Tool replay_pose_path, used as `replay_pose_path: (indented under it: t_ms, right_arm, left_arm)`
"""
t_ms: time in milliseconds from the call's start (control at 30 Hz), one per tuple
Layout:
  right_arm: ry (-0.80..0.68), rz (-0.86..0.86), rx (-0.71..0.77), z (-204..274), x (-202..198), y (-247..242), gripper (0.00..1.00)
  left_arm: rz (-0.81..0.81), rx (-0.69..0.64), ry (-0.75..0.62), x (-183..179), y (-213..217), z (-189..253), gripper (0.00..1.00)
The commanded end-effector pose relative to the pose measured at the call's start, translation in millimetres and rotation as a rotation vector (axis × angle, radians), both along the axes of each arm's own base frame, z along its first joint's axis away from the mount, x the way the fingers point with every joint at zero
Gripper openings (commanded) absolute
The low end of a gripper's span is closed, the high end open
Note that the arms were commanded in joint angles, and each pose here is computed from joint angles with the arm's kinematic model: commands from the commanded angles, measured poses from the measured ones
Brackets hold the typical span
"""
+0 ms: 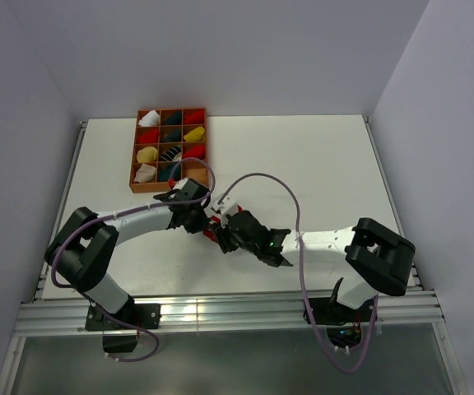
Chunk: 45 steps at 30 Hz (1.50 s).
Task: Roll the socks
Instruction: Roll the sock at the center of the board.
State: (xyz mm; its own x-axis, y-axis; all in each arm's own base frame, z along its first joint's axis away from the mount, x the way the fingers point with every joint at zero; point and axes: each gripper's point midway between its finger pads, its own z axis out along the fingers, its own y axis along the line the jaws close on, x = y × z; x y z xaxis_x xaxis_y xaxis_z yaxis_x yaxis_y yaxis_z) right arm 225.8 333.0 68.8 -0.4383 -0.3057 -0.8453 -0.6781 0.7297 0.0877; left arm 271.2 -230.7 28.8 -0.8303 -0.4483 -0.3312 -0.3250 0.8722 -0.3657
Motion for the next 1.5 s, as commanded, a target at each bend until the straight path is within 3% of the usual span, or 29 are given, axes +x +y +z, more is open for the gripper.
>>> replay_pose_path:
  t_ms: [0,400,533,667,733,767,833,933,1167,1467]
  right_arm:
    - [-0.177,-0.017,-0.041,15,10,11,0.54]
    - [-0.261,0.002,-0.239,-29,9,32,0.55]
    - [-0.261,-0.005,-0.296,-45,12,28,0.51]
    - [-0.242,-0.002,-0.346,-62,12,25,0.38]
    - [-0.233,-0.004,-0.368,-69,12,23,0.23]
    - [-0.225,-0.004,-0.377,-72,12,21,0.10]
    - [-0.207,0.006,-0.385,-75,9,19,0.00]
    - [-0.150,0.055,-0.369,-73,2,19,0.00]
    - [0.012,0.090,-0.277,-65,-11,14,0.00]
    - [0.201,0.214,-0.183,-57,-36,22,0.00]
  left_arm:
    - [-0.047,0.054,0.061,-14,6,-7,0.01]
    - [-0.071,0.035,0.069,-15,1,-7,0.01]
    - [-0.077,0.027,0.073,-16,-1,-8,0.01]
    - [-0.092,0.011,0.071,-17,-4,-7,0.01]
    - [-0.099,0.003,0.066,-16,-6,-5,0.01]
    - [-0.101,-0.002,0.064,-16,-6,-4,0.01]
    - [-0.104,-0.007,0.054,-14,-8,-2,0.02]
    - [-0.093,-0.023,0.033,-10,-8,6,0.11]
    - [0.007,-0.091,-0.092,11,9,45,0.46]
    - [0.139,-0.131,-0.175,24,46,65,0.66]
